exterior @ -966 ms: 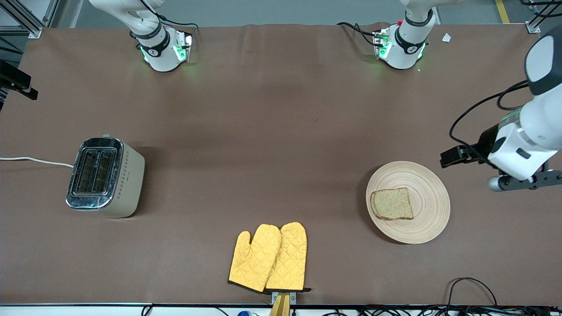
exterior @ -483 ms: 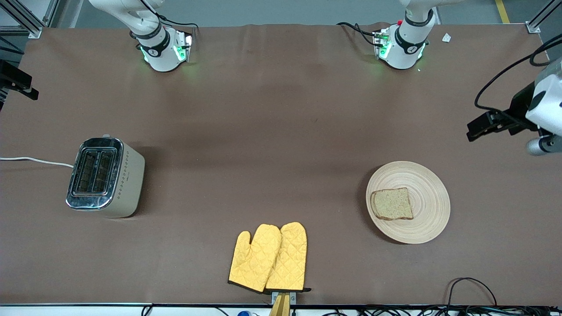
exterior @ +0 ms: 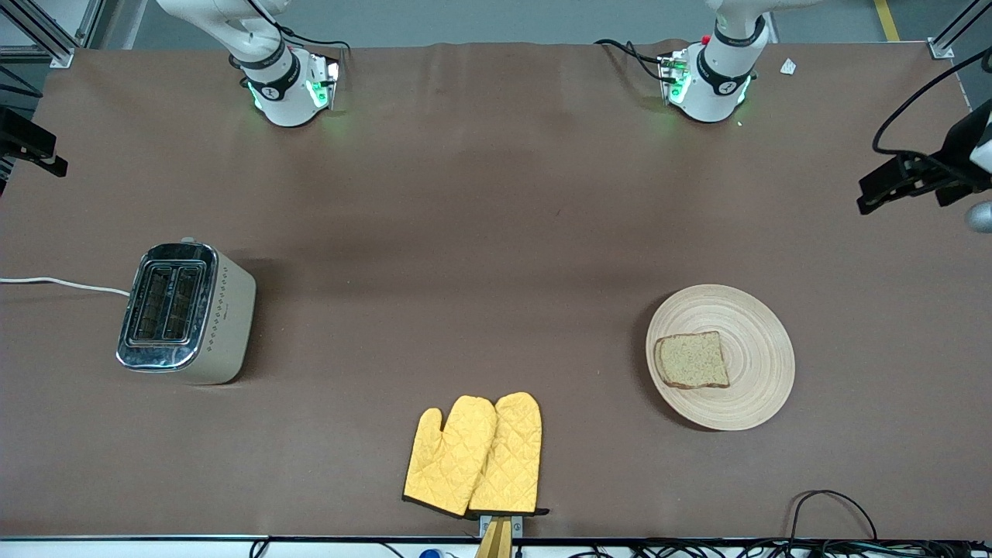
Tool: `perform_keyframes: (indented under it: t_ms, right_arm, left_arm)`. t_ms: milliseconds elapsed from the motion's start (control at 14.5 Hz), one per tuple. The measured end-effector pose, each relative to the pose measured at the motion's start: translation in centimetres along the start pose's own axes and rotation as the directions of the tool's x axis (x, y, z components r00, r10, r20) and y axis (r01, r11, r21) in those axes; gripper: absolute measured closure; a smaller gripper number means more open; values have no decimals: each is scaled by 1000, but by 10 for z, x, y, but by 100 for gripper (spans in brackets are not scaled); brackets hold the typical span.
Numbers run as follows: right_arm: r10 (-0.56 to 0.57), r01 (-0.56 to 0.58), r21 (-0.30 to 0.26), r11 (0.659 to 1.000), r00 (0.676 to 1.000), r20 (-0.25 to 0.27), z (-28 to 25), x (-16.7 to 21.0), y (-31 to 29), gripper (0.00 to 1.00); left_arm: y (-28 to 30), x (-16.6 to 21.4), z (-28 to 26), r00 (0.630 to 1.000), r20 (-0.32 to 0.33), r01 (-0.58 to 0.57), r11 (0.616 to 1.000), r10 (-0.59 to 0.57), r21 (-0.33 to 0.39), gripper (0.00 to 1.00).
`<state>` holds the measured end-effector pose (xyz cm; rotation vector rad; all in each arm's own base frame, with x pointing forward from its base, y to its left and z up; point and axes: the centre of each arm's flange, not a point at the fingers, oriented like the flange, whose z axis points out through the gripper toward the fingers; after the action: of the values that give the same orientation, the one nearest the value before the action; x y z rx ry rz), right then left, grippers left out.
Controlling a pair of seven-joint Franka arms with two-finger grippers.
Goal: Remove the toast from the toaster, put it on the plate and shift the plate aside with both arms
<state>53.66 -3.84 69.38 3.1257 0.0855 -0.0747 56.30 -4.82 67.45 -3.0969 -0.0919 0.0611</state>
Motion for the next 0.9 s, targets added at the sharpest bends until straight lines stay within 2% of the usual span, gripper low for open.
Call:
perform_keyframes:
  t_ms: [414, 897]
  right_arm:
    - [0, 0, 0, 1000, 1000, 2, 1, 0, 0, 0]
    - [0, 0, 0, 1000, 1000, 1, 1, 0, 0, 0]
  left_arm:
    - [-4, -43, 8, 1000, 10, 1, 1000, -1, 4, 0]
    - [-1, -41, 11, 999, 2, -38, 999, 38, 2, 0]
